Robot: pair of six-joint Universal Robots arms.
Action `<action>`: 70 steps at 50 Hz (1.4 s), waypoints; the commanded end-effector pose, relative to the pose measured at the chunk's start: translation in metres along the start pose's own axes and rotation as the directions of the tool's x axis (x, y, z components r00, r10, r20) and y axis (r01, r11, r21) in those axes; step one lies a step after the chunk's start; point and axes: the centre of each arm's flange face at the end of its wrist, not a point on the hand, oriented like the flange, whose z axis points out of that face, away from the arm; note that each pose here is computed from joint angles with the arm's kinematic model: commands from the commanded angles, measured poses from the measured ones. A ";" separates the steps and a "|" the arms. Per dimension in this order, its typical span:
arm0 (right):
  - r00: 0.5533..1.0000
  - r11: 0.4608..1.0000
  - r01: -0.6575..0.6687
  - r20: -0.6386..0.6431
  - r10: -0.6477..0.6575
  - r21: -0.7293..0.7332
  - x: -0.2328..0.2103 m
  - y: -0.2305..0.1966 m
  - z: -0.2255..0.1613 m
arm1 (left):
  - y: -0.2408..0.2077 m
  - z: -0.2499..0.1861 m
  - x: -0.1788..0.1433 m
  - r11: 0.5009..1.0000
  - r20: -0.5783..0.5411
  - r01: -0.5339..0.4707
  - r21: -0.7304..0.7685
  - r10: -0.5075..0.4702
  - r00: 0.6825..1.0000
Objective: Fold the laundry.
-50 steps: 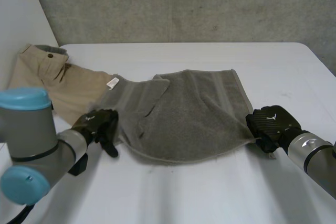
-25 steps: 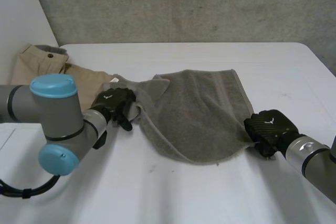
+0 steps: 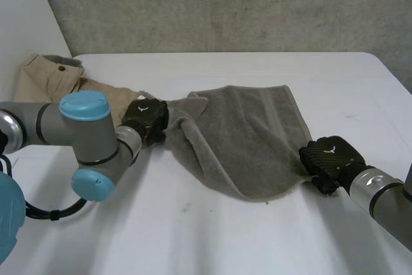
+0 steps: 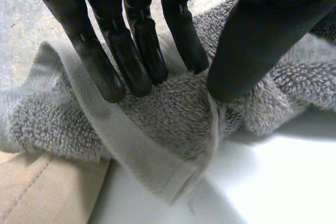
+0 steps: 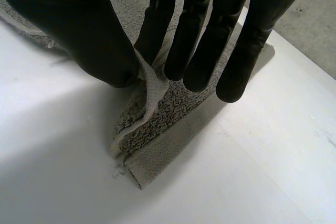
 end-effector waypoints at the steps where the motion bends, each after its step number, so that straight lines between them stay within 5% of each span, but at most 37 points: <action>1: 1.000 1.000 0.001 -0.003 -0.001 0.002 0.001 -0.001 0.001 | -0.002 -0.003 -0.001 0.997 0.006 -0.080 0.000 0.080 0.997; 16: 1.000 1.000 0.003 -0.016 -0.003 0.011 0.006 -0.005 0.000 | -0.053 -0.076 -0.022 0.981 0.062 -0.190 0.026 0.188 0.980; 29: 0.998 0.997 0.070 -0.008 -0.070 0.025 0.004 -0.017 -0.011 | -0.025 -0.139 -0.041 0.903 0.040 -0.369 -0.219 0.386 0.922; 42: 0.996 0.995 0.094 -0.012 -0.094 0.021 0.009 -0.016 -0.007 | -0.056 -0.138 -0.042 0.920 0.094 -0.376 -0.110 0.386 0.917; 54: 0.990 0.987 -0.141 -0.016 0.140 -0.081 0.024 0.004 -0.002 | -0.063 -0.121 -0.050 0.935 0.119 -0.342 -0.092 0.351 0.929; 70: 0.854 0.850 -0.520 -0.022 0.520 -0.085 0.029 0.023 0.015 | -0.065 -0.117 -0.053 0.948 0.128 -0.307 -0.082 0.315 0.940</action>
